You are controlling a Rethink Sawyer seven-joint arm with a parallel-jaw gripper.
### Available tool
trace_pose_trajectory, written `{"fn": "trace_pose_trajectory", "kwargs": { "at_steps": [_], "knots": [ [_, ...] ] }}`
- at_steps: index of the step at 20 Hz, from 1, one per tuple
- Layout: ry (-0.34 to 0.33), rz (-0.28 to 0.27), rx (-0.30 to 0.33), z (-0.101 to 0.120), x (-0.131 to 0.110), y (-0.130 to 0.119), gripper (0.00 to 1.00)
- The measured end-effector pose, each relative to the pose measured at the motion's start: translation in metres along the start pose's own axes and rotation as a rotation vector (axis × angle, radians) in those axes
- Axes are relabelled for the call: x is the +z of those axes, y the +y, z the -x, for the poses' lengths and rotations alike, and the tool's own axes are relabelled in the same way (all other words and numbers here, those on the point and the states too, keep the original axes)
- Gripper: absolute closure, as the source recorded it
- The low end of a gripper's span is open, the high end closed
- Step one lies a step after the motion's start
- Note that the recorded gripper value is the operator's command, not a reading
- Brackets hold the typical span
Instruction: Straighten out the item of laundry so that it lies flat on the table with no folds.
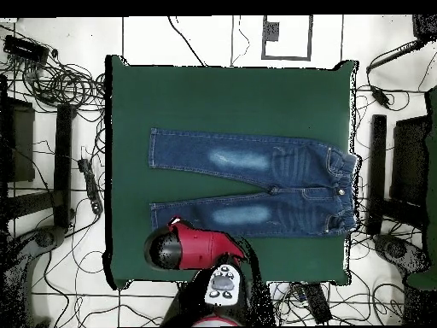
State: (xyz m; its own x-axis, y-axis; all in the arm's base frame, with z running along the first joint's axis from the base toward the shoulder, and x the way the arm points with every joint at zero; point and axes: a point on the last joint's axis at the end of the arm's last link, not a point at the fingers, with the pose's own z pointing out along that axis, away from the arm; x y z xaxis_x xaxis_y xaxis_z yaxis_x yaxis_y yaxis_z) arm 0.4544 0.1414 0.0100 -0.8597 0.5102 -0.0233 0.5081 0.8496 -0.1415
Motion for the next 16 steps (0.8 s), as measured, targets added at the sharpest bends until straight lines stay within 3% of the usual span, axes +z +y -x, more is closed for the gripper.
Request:
{"fn": "trace_pose_trajectory", "kwargs": {
  "at_steps": [16],
  "knots": [
    [-0.039, 0.019, -0.018, 0.027, 0.022, 0.030, 1.00]
  ]
}}
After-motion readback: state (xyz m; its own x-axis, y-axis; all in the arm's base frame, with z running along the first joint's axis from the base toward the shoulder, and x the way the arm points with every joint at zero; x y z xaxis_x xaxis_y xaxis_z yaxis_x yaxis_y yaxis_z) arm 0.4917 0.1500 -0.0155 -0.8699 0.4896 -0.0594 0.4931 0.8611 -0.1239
